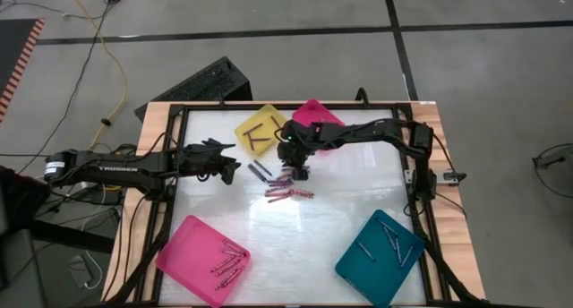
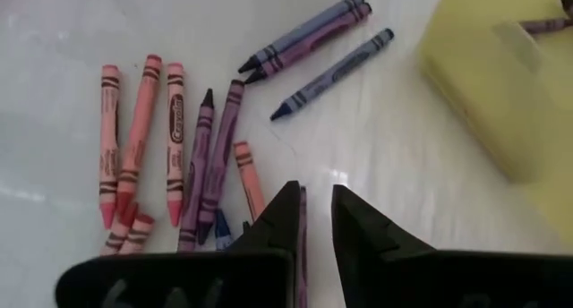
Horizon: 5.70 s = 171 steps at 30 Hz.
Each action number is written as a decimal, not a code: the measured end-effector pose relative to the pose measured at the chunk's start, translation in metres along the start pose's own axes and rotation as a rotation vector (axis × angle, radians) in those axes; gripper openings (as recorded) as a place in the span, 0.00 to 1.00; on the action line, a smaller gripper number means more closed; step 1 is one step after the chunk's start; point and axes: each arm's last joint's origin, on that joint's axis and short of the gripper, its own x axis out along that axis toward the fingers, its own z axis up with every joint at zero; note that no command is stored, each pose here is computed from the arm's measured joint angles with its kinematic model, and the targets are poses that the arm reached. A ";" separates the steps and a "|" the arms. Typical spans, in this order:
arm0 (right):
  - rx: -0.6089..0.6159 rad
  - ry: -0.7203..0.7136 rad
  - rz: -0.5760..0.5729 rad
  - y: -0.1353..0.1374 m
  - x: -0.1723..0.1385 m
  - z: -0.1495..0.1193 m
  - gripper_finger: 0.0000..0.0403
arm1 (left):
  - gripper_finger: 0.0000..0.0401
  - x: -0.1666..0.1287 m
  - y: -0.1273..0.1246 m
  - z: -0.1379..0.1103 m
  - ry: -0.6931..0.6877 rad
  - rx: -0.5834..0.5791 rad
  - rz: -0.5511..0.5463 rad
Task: Sort crayons
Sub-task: Put the purple crayon into the yellow bin
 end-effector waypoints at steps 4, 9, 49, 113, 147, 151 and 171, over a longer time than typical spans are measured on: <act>-0.009 0.024 0.015 0.002 0.012 -0.005 0.15 | 0.33 0.000 0.000 0.000 -0.001 0.001 0.009; -0.022 0.068 -0.028 0.005 0.020 -0.008 0.18 | 0.33 0.000 0.001 -0.001 0.007 -0.009 0.016; 0.080 0.145 -0.124 0.013 0.030 -0.034 0.31 | 0.33 0.000 0.003 -0.004 0.032 -0.015 0.038; 0.497 -0.467 -0.367 -0.082 -0.011 0.063 0.02 | 0.33 0.000 0.006 -0.007 0.066 -0.022 0.067; 0.466 -0.344 -0.323 -0.073 -0.064 0.064 0.21 | 0.33 -0.001 0.007 -0.008 0.080 0.012 0.083; 0.397 -0.227 -0.243 -0.042 -0.081 0.068 0.21 | 0.33 -0.001 0.007 -0.008 0.080 0.013 0.082; 0.095 -0.028 -0.107 0.073 0.003 0.048 0.21 | 0.33 -0.001 0.008 -0.009 0.097 0.010 0.076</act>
